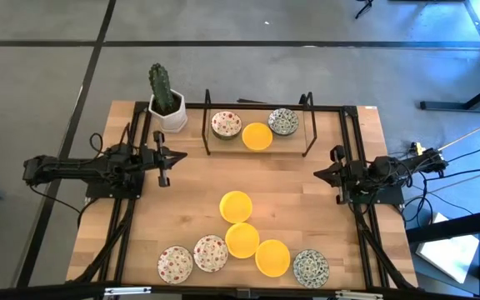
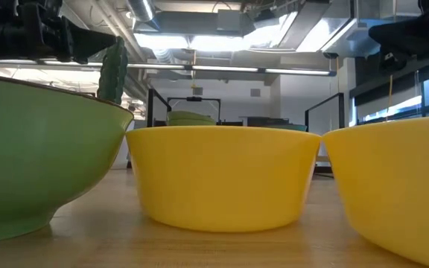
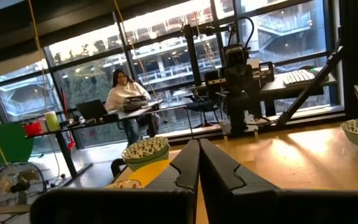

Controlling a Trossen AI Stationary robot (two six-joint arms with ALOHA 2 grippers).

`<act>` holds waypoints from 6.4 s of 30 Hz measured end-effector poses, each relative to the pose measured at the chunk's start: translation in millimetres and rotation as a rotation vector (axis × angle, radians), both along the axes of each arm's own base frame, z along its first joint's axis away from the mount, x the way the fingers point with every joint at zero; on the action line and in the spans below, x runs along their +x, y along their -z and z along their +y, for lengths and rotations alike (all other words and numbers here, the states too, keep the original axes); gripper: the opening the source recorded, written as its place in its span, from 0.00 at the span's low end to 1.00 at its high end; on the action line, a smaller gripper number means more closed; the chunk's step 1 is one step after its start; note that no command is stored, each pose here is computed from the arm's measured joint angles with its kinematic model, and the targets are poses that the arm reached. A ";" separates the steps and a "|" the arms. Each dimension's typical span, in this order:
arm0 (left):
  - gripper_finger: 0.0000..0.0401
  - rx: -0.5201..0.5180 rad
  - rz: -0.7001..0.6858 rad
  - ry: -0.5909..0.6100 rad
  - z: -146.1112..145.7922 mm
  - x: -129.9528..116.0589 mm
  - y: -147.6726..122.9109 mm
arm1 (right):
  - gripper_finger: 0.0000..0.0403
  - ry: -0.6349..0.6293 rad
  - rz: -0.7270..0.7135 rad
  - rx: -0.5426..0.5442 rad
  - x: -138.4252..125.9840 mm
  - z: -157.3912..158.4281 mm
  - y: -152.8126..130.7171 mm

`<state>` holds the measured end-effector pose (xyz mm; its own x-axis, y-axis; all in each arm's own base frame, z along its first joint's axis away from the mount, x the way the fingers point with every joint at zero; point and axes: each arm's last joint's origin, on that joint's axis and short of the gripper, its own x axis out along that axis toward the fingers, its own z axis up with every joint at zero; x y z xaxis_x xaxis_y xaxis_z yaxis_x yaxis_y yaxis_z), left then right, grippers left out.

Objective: Pick & Place Mini bowls
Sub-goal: Stack the yellow bowl on the top of the yellow bowl on the shelf

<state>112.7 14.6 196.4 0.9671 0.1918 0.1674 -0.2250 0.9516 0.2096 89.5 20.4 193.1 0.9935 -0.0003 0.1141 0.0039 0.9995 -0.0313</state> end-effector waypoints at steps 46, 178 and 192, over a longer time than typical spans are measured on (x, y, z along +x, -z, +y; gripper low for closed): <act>0.01 -0.008 -0.008 0.001 0.0 -0.1 -0.6 | 0.02 -0.018 0.042 0.047 0.4 0.5 4.2; 0.02 -0.021 0.036 -0.076 2.2 0.0 3.8 | 0.01 0.021 1.129 0.024 294.3 -27.8 -51.2; 0.02 -0.022 0.035 -0.076 2.3 0.0 3.7 | 0.01 0.368 0.963 0.033 240.8 -109.4 -176.4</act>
